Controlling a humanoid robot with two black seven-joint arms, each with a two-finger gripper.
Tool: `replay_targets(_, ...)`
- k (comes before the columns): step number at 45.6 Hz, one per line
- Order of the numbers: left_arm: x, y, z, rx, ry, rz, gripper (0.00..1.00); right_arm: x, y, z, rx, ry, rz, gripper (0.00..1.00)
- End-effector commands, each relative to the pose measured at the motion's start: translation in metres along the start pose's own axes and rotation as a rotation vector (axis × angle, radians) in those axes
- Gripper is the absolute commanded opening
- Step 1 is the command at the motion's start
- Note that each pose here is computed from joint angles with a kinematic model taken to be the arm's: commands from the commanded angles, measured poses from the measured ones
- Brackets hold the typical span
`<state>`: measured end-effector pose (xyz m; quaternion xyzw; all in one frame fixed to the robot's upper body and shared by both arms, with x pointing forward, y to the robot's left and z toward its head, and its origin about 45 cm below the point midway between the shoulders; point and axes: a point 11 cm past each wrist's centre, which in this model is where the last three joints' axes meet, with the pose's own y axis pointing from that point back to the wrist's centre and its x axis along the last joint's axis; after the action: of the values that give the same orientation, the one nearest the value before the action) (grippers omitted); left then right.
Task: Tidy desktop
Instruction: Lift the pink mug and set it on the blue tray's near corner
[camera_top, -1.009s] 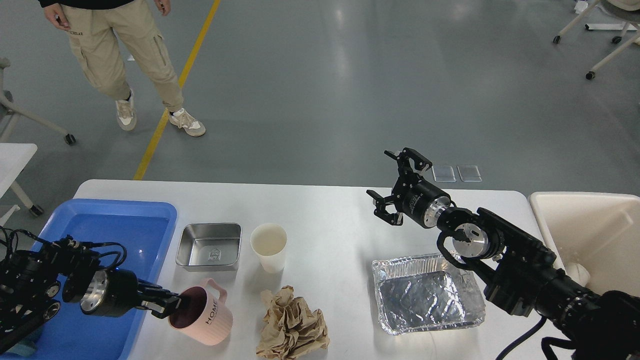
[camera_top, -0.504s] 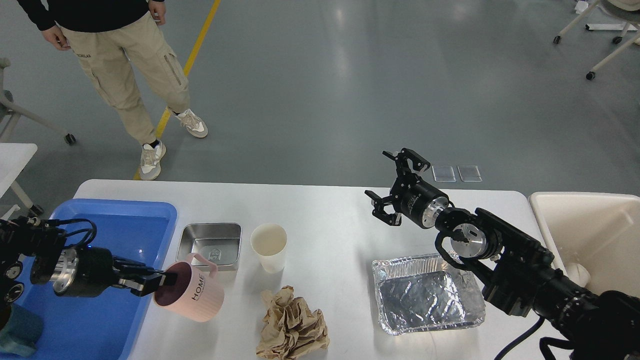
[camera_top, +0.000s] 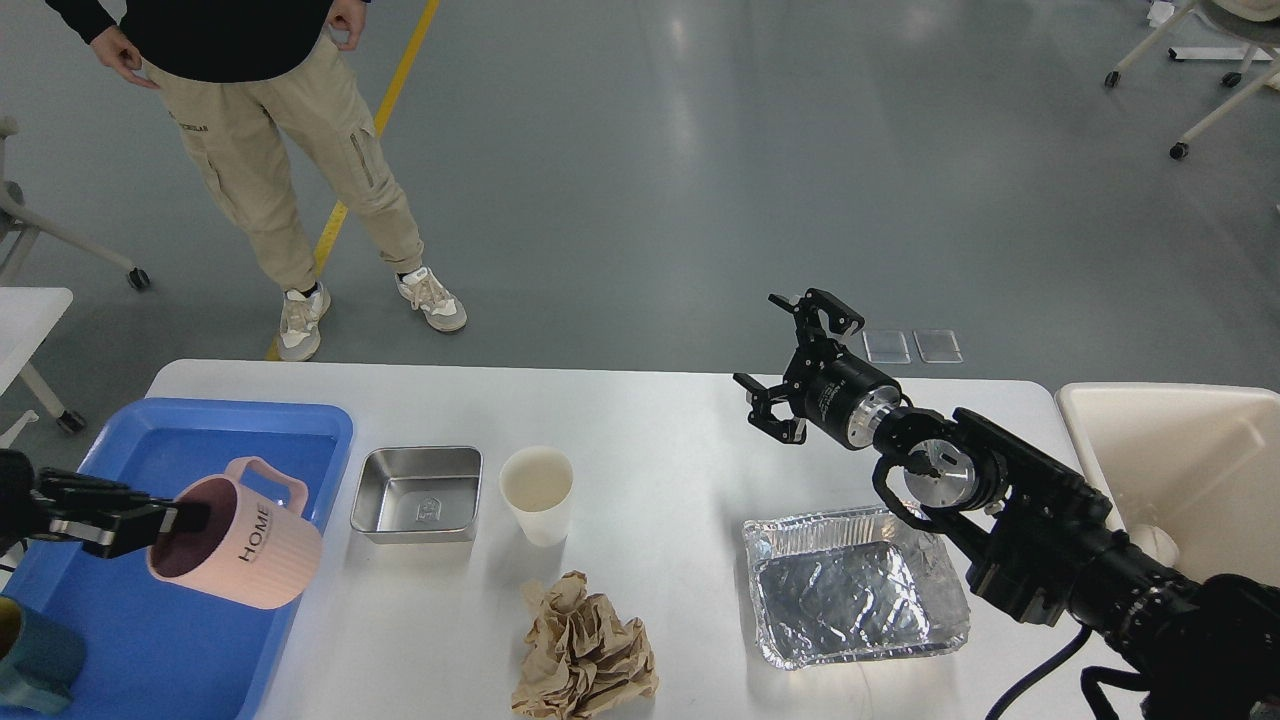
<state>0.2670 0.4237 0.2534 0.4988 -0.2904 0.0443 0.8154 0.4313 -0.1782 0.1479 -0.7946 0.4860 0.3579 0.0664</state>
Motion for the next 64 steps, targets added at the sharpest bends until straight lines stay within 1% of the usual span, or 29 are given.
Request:
replay_targets(1,0.000,0.031,-0.009,0.052,-0.002,-0.009,0.03,-0.003,-0.002,-0.002,0.002,0.003,-0.008,1.00)
replay_targets(14,-0.006,0.072,-0.026,0.160,-0.023,-0.009,0.04,-0.008,-0.004,-0.003,0.004,0.004,-0.018,1.00)
replay_targets(18,-0.017,0.076,-0.034,0.188,-0.030,-0.022,0.04,-0.008,-0.004,-0.004,0.005,0.005,-0.019,1.00)
replay_targets(25,-0.041,0.082,-0.059,0.268,-0.072,-0.064,0.04,-0.010,-0.004,-0.004,0.006,0.003,-0.024,1.00)
replay_targets(33,-0.060,0.083,-0.075,0.306,-0.078,-0.073,0.04,-0.011,-0.004,-0.004,0.006,0.003,-0.029,1.00)
replay_targets(49,-0.095,0.030,-0.086,0.238,-0.058,-0.092,0.05,-0.010,-0.004,-0.003,0.004,0.003,-0.027,1.00)
replay_targets(59,-0.100,0.009,-0.098,0.243,-0.041,-0.067,0.05,-0.010,-0.004,-0.003,0.004,0.003,-0.027,1.00)
replay_targets(64,-0.100,0.001,-0.096,0.228,-0.033,-0.052,0.05,-0.010,-0.004,-0.004,0.005,0.004,-0.026,1.00)
